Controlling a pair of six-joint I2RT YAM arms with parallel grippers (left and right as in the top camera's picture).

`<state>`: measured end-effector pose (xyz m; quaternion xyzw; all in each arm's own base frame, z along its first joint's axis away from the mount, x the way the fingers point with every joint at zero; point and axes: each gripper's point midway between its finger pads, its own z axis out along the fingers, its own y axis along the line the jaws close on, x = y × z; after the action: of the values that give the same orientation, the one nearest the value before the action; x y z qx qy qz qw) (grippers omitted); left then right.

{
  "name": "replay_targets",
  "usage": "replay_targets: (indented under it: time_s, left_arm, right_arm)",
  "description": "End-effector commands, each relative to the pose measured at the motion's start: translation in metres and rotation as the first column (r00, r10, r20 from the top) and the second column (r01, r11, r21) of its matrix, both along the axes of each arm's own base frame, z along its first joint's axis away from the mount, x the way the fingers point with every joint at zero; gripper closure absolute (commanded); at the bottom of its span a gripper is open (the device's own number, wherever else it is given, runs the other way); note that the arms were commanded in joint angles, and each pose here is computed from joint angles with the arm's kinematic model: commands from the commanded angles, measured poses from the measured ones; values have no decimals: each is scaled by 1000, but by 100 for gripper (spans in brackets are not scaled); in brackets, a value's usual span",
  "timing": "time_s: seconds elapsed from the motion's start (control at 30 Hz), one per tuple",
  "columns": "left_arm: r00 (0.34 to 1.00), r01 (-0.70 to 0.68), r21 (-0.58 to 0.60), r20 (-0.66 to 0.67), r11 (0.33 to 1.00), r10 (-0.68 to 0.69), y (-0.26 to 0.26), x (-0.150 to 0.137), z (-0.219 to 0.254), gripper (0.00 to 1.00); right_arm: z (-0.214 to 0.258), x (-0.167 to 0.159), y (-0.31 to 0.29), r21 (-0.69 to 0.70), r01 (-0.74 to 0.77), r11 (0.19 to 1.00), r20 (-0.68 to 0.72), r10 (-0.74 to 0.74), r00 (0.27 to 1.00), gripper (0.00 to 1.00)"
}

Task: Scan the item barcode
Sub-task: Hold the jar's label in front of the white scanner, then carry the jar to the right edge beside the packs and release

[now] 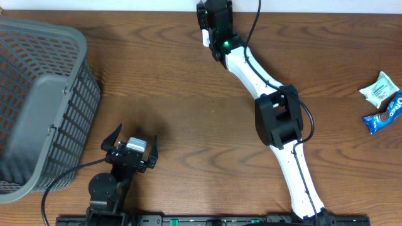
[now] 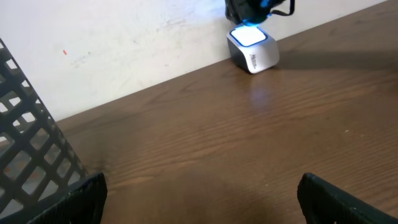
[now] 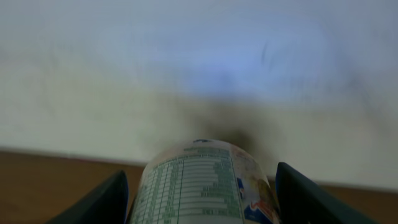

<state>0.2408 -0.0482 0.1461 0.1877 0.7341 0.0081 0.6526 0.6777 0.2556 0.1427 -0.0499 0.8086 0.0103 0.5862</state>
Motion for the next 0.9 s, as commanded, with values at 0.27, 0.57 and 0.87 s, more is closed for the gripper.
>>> replay_targets:
  time_s: [0.27,0.57,0.87]
  left_arm:
    - [999,12,17,-33,1000,-11,-1,-1,-16,2]
    - [999,11,18,-33,1000,-11,-1,-1,-16,2]
    - [999,12,17,-33,1000,-11,-1,-1,-16,2]
  right_arm:
    - [105,-88,-116,-29,197,980,-314,-196,929,46]
    - [37,-177,-240,-135,352,926,-735,-332,591,46]
    - [-16,-231,-325,-109,502,858,-901,-299,316,45]
